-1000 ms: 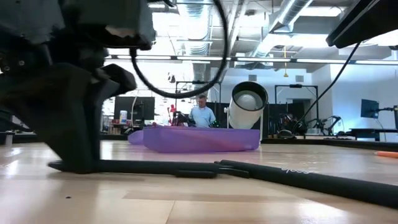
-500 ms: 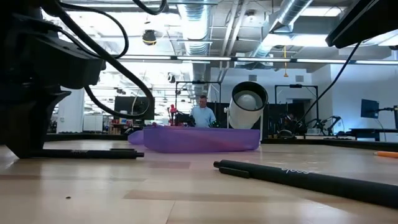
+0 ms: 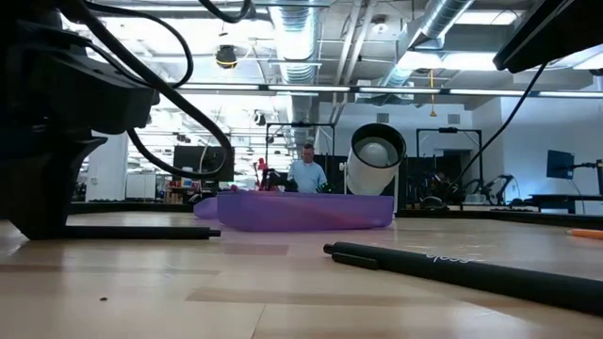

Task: Pick & place school supplies into a supply box
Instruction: Put the black pen into the purple supply box

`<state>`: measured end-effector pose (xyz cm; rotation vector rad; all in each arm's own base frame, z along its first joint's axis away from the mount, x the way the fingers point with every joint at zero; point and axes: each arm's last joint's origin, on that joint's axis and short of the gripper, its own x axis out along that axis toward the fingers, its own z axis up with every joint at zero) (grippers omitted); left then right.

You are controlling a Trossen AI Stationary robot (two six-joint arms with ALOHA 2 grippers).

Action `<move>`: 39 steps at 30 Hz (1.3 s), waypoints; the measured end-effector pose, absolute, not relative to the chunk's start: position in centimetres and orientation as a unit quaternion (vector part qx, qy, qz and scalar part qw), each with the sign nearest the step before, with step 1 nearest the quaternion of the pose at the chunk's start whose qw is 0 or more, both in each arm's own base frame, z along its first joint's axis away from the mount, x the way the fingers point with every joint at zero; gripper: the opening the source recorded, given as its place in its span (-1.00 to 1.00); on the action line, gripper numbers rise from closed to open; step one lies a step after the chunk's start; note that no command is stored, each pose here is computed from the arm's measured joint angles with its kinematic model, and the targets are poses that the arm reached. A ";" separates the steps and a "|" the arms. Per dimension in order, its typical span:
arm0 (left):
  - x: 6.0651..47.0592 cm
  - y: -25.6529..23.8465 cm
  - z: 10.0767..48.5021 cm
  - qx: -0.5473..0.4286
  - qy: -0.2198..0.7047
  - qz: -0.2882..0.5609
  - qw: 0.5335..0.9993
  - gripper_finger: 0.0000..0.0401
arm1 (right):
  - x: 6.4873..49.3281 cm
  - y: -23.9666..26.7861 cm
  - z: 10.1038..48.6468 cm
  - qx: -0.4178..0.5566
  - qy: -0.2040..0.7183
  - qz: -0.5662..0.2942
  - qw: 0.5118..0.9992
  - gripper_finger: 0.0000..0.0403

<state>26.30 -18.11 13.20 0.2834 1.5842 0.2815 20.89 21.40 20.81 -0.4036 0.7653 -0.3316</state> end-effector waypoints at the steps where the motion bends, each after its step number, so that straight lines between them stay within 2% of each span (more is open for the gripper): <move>1: 26.4 -18.1 13.2 0.125 0.706 0.126 0.685 -0.67 | 20.9 21.4 20.8 -0.195 0.369 -0.160 0.895 -0.41; 15: 26.7 -17.5 13.9 0.102 0.708 0.121 0.689 -0.67 | 20.9 21.4 20.8 -0.195 0.369 -0.160 0.895 -0.41; 22: 26.4 -17.3 16.2 0.082 0.684 0.116 0.716 -0.67 | 20.9 21.4 20.8 -0.195 0.369 -0.160 0.895 -0.41; 29: 27.6 -17.2 16.4 0.099 0.631 0.121 0.760 -0.66 | 20.9 21.4 20.8 -0.193 0.368 -0.160 0.895 -0.41; 32: 28.4 -17.0 16.4 0.095 0.612 0.111 0.778 -0.58 | 20.9 21.4 20.8 -0.192 0.368 -0.159 0.896 -0.41; 39: 29.1 -16.0 16.4 0.088 0.609 0.126 0.778 -0.23 | 20.9 21.5 20.8 -0.191 0.368 -0.159 0.896 -0.41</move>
